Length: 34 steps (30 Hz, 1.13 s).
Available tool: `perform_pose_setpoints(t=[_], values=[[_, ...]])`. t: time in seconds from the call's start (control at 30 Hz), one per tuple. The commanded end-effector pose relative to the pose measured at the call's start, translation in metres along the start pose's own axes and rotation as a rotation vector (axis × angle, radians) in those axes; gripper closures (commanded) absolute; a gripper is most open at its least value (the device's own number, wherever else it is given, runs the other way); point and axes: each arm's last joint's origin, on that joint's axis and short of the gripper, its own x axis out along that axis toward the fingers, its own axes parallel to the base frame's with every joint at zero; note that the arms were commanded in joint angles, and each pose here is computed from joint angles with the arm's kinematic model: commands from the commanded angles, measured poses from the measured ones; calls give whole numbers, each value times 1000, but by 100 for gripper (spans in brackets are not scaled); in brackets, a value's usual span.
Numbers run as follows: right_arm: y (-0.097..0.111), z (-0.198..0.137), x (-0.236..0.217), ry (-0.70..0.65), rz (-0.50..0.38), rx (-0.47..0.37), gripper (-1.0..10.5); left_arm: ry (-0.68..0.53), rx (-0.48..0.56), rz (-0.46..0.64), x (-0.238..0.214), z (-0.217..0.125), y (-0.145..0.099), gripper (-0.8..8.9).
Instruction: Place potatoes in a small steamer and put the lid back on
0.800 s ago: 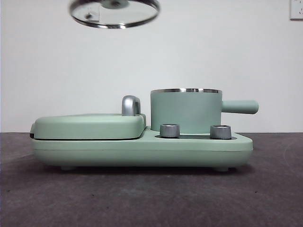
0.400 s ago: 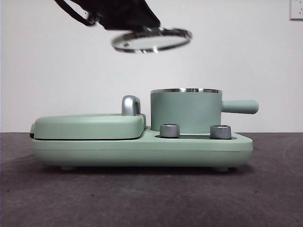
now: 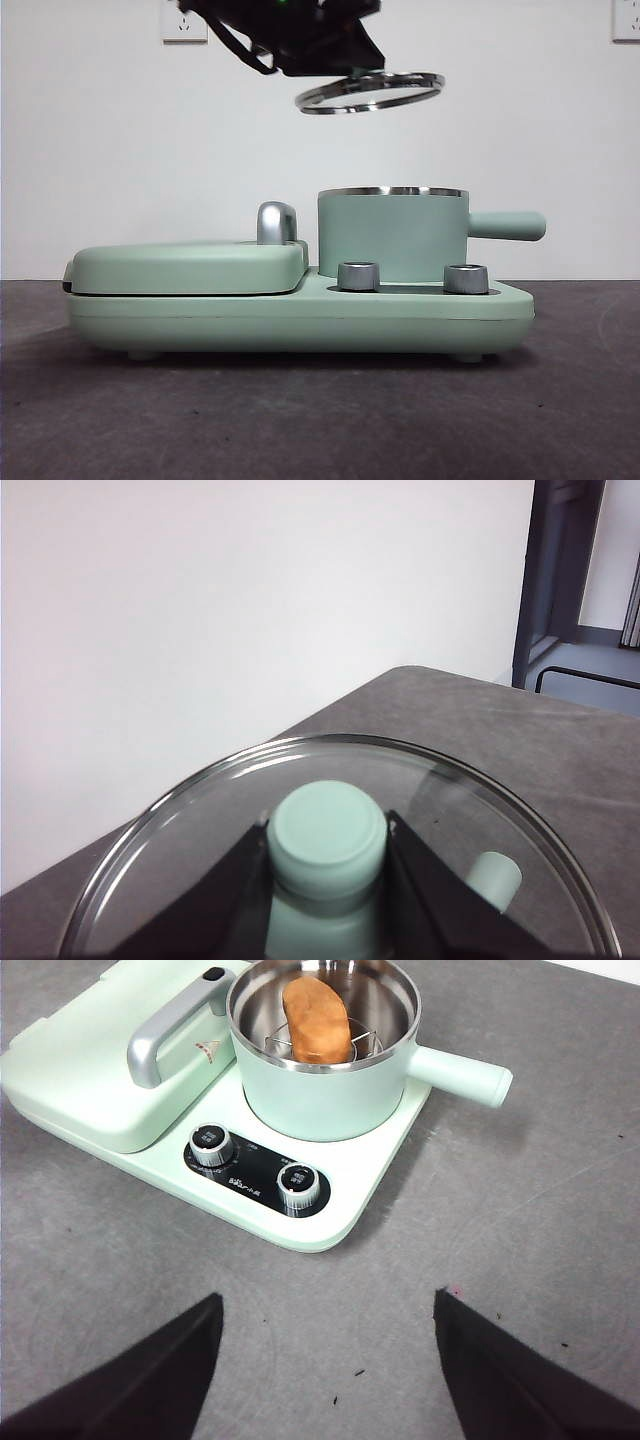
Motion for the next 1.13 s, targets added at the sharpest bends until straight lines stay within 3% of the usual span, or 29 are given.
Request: perform_pose_setpoints(t=[0.03, 0.53, 1.13], values=[[0, 3, -1, -8, 2, 8, 617, -43, 10, -30, 13, 5, -4, 799], [0, 2, -1, -1, 2, 9, 617, 141, 6, -70, 31, -34, -11, 799], [0, 2, -1, 4, 2, 22, 617, 162, 22, -81, 43, -54, -14, 799]])
